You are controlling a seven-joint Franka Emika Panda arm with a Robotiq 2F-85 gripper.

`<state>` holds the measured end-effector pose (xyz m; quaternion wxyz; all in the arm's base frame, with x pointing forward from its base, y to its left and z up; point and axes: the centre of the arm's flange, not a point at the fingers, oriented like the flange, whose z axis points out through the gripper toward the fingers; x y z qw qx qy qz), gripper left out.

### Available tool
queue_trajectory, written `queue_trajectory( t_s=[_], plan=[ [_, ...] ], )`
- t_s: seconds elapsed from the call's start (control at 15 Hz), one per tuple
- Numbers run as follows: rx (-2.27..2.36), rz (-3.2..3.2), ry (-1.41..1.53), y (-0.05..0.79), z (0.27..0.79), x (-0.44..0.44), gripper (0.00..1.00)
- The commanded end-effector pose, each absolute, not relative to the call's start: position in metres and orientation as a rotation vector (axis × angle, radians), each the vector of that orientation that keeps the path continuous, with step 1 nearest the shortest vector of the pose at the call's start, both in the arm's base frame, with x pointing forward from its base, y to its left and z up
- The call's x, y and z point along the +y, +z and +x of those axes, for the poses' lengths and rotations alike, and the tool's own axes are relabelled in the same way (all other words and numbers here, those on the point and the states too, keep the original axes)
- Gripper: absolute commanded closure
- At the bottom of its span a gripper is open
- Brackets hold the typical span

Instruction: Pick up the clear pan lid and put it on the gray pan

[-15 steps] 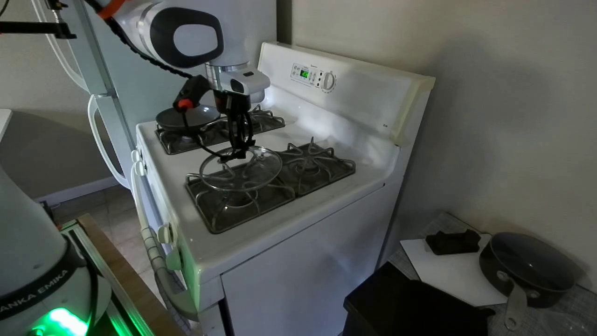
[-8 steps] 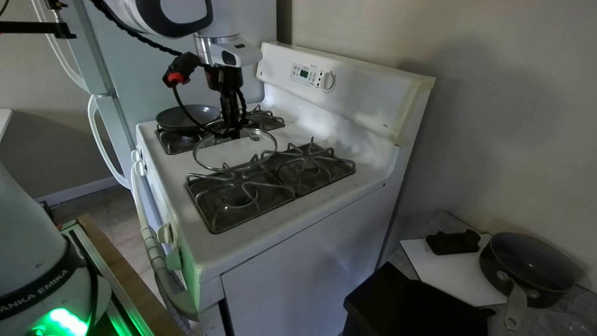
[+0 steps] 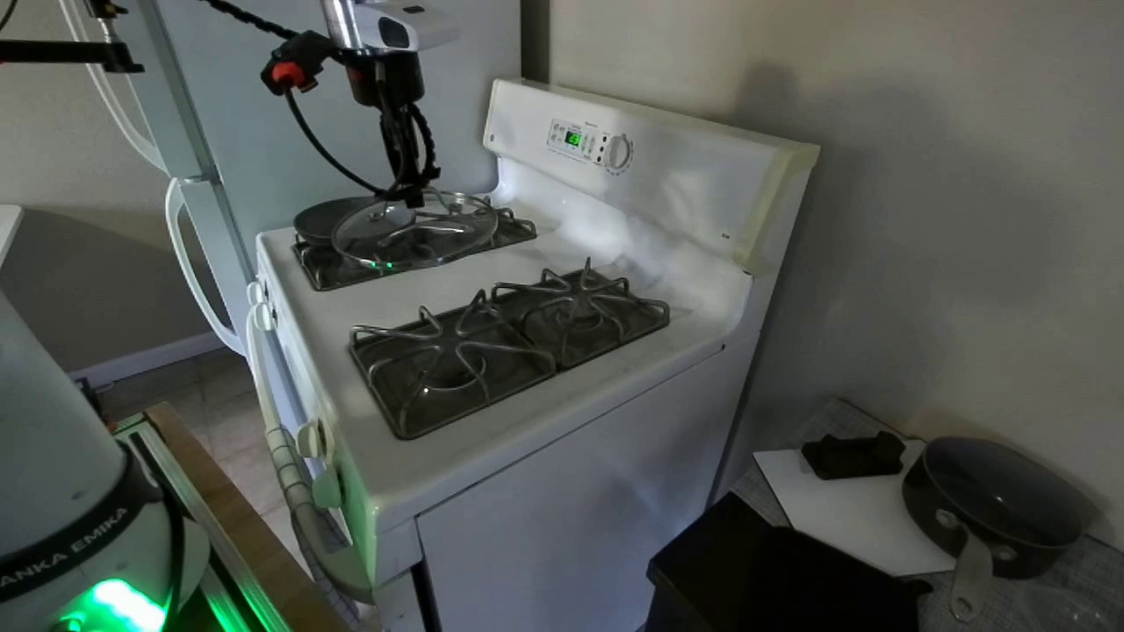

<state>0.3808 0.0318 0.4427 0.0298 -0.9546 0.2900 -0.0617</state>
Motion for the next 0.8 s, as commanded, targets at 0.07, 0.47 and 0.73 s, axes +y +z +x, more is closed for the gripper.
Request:
queue_trajectory(
  t_s=[0.07,0.47,0.73],
  plan=[
    [0.893,-2.944,-0.188,0.442,0.381,0.032,0.9],
    [0.813,-2.947,-0.231,0.461,0.386,0.057,0.98],
    [0.634,-2.99,-0.299,0.486,0.401,0.118,0.98]
  ],
)
